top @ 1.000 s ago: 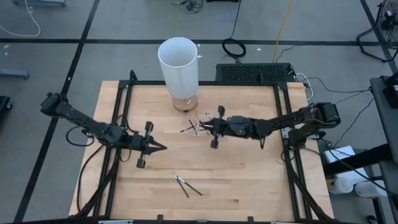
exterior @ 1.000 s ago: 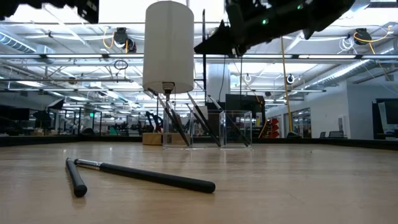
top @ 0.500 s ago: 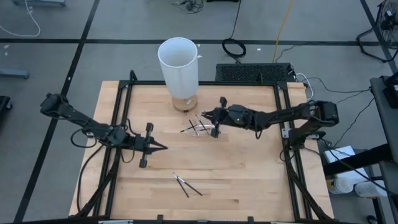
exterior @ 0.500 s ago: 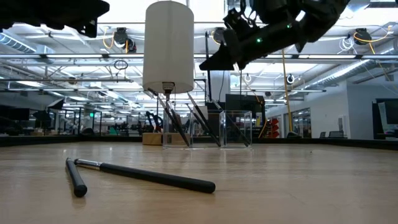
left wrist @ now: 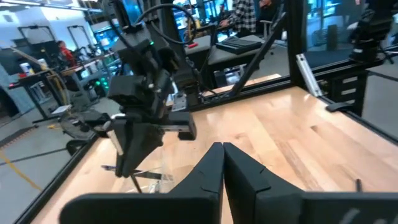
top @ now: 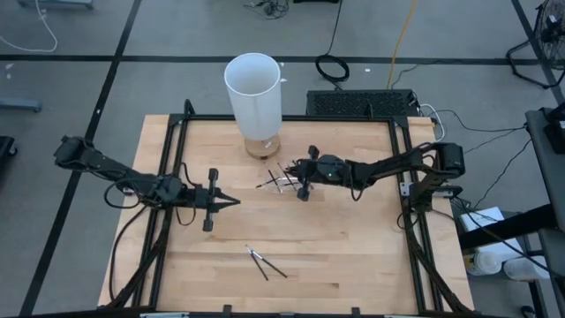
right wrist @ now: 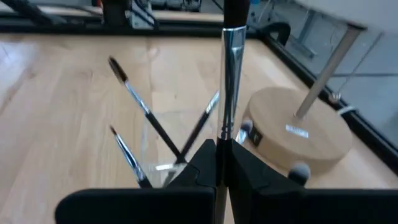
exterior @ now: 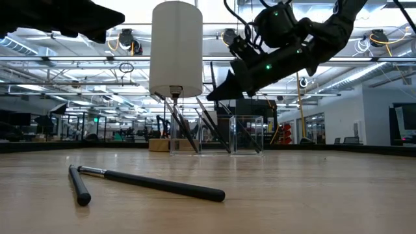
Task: Pick & Place Makeup Supplies
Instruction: Put the makeup brush into the transparent organizer
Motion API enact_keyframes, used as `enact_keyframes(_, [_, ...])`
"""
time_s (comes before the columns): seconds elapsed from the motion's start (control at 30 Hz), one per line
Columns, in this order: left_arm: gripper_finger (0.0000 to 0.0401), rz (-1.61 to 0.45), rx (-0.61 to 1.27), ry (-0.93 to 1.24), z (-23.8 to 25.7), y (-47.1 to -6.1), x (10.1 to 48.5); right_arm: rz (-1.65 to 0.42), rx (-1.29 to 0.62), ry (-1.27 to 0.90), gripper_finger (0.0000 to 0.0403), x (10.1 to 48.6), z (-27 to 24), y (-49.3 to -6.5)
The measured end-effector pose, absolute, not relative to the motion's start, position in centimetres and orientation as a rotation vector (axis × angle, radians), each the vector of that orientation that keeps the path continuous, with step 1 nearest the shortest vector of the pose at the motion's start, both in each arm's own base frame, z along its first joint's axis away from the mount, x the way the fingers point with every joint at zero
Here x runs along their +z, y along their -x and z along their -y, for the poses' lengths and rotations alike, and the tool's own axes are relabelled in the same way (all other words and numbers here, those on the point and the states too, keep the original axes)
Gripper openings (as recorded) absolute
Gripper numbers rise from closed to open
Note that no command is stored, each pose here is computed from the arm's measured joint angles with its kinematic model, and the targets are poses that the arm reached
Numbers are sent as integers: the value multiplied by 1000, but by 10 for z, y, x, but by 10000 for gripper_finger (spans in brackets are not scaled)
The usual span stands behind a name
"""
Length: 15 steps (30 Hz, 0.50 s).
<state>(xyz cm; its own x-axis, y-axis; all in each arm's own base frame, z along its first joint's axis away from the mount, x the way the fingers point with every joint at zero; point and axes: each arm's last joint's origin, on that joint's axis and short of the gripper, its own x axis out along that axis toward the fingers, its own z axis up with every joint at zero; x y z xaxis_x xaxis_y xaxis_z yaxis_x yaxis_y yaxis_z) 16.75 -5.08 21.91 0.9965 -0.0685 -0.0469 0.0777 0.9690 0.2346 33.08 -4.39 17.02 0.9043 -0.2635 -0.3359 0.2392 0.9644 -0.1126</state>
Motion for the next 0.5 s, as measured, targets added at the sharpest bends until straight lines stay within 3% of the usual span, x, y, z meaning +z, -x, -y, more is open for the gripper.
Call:
enact_keyframes(0.13, [5,-38,-83,-229,50,-168,219,-379,-262,42,4,168,44,-330])
enact_keyframes(0.33, [33,-36,-83,-228,50,-168,219,-406,-259,16,4,154,44,-333])
enact_keyframes(0.5, [32,-29,-79,-223,50,-168,220,-410,-255,1,4,141,44,-342])
